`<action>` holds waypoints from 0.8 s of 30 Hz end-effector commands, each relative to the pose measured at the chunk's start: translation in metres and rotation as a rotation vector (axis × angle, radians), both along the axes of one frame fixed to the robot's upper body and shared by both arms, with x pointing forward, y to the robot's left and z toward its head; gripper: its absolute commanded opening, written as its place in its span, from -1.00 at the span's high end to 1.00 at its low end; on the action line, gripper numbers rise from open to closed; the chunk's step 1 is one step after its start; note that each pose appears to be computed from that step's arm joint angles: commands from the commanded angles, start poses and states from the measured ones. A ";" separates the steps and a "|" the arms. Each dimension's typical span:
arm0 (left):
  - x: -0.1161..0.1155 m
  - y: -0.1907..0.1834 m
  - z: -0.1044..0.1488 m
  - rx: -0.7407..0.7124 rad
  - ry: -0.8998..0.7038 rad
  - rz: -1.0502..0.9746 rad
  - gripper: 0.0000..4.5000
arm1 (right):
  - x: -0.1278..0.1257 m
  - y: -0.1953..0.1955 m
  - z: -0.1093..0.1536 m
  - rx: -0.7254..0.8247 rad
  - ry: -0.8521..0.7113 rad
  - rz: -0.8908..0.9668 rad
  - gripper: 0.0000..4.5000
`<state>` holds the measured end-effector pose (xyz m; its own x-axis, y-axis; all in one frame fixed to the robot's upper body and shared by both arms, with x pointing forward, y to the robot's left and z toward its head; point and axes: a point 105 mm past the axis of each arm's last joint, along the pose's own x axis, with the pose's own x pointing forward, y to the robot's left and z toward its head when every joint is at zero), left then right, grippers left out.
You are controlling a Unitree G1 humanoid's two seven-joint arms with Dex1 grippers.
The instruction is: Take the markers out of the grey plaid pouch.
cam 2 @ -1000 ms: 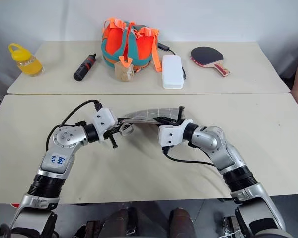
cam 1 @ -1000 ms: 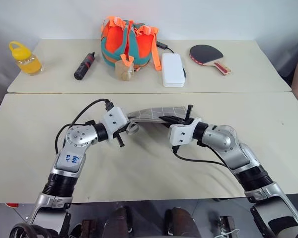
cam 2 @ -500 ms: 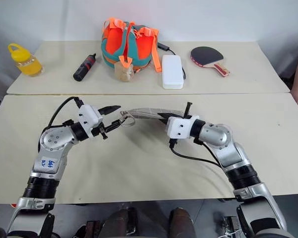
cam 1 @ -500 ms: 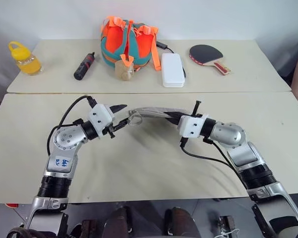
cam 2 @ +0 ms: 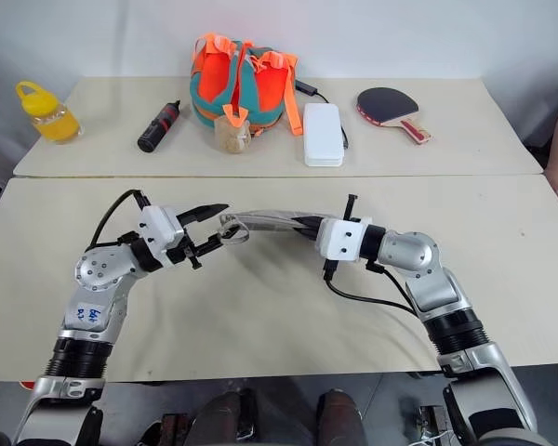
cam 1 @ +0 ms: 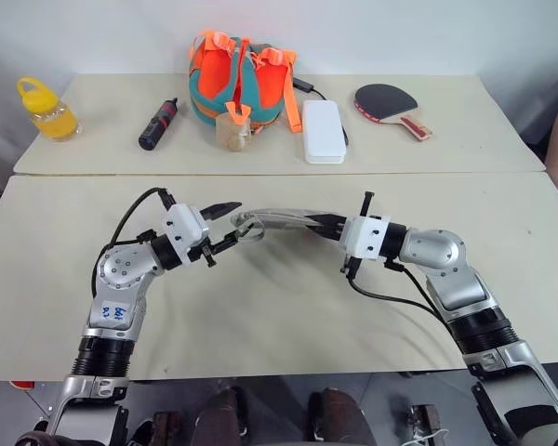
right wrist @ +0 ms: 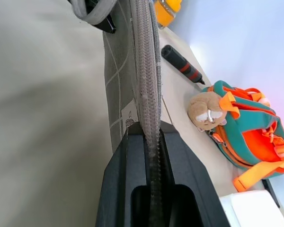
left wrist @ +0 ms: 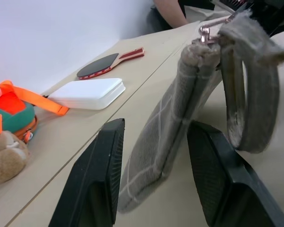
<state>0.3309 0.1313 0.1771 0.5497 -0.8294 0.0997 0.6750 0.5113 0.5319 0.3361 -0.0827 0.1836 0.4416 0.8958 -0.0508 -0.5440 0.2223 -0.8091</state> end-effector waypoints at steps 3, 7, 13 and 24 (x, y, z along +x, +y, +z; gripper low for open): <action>-0.003 -0.004 0.003 0.004 -0.033 -0.021 0.88 | -0.006 -0.003 0.015 0.031 -0.047 0.018 1.00; -0.002 -0.002 0.001 0.029 -0.052 -0.013 0.99 | -0.004 -0.005 0.011 -0.011 -0.072 0.004 1.00; 0.003 0.006 -0.001 0.068 -0.096 0.043 1.00 | 0.002 -0.007 0.016 -0.014 -0.092 -0.013 0.87; 0.004 -0.019 -0.014 0.055 -0.155 0.202 1.00 | -0.009 -0.018 0.050 0.250 0.137 0.002 -0.15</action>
